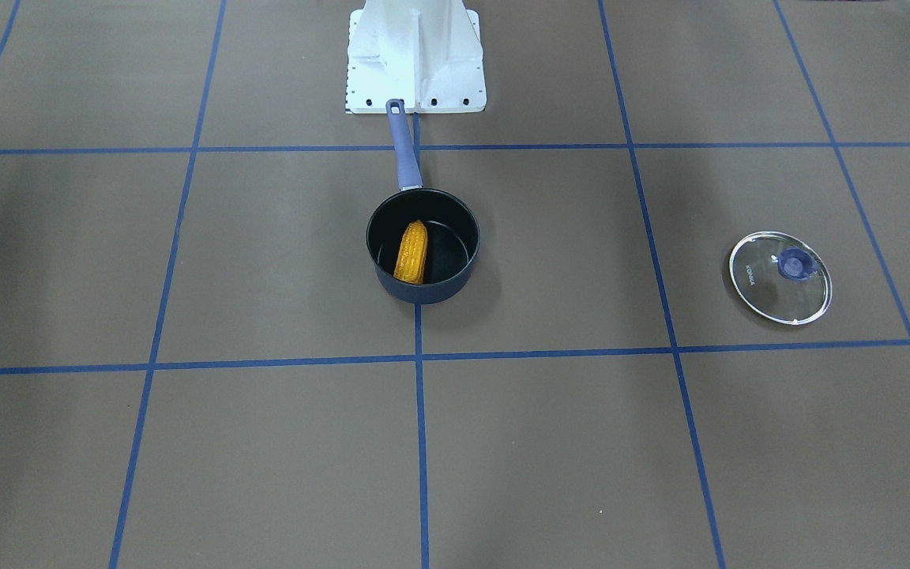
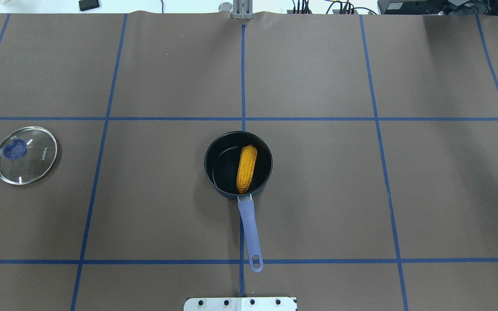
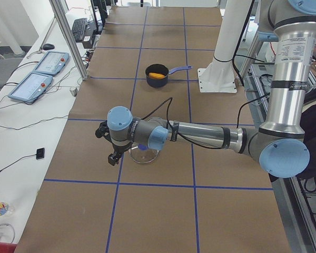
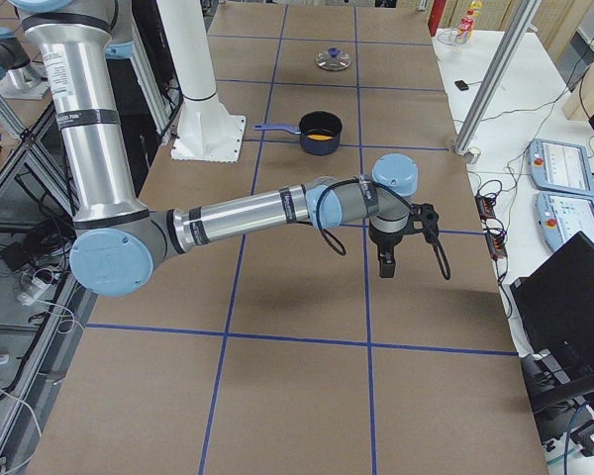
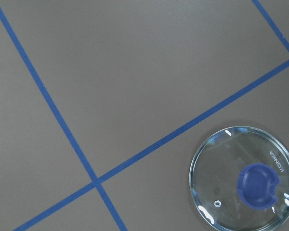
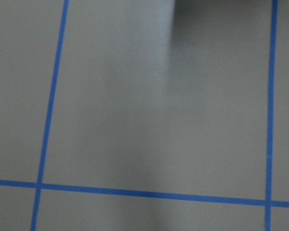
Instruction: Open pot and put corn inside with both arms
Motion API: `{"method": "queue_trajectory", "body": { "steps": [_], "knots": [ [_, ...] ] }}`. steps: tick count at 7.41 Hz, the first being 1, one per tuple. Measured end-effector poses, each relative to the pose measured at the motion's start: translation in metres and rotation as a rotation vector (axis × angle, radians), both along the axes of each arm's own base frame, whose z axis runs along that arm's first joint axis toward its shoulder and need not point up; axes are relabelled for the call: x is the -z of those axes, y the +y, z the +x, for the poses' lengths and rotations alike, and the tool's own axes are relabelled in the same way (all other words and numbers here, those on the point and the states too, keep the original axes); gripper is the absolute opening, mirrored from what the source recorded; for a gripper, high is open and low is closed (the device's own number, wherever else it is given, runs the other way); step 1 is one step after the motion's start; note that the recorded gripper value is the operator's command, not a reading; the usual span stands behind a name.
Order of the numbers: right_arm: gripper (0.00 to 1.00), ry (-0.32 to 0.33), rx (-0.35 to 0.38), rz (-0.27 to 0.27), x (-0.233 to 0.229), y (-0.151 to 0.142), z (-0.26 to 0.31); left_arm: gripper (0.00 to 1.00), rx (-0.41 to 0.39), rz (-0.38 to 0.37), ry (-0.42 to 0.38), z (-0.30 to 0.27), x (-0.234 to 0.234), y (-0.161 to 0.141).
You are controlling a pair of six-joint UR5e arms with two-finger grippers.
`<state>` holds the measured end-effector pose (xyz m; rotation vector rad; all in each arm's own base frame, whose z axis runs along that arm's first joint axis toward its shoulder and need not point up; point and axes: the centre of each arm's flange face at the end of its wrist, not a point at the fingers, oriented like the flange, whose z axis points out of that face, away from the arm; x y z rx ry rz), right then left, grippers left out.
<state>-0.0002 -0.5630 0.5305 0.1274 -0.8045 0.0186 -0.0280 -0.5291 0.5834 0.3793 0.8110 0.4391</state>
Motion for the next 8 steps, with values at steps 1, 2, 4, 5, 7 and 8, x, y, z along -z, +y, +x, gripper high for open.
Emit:
{"method": "queue_trajectory", "body": {
  "steps": [1,2,4,5,7,8],
  "knots": [
    [1.00,0.005,-0.005,-0.025,-0.020,0.014,0.007,0.97,0.003,0.005,-0.006,-0.009,-0.006,0.002],
    [1.00,0.007,-0.010,-0.042,-0.036,0.027,0.013,0.97,0.005,0.002,-0.009,-0.014,-0.012,0.005],
    [1.00,0.007,-0.020,-0.037,-0.047,0.036,0.018,0.97,0.006,-0.009,-0.009,-0.017,-0.022,0.012],
    [1.00,0.004,-0.024,-0.038,-0.048,0.037,0.019,0.97,0.005,-0.012,-0.009,-0.017,-0.024,0.014],
    [1.00,0.007,-0.030,-0.021,-0.048,0.038,0.023,0.97,0.007,-0.008,-0.008,-0.018,-0.022,0.015],
    [1.00,0.009,-0.033,-0.002,-0.049,0.037,0.026,0.97,0.007,-0.006,-0.007,-0.018,-0.020,0.016]
  ]
}}
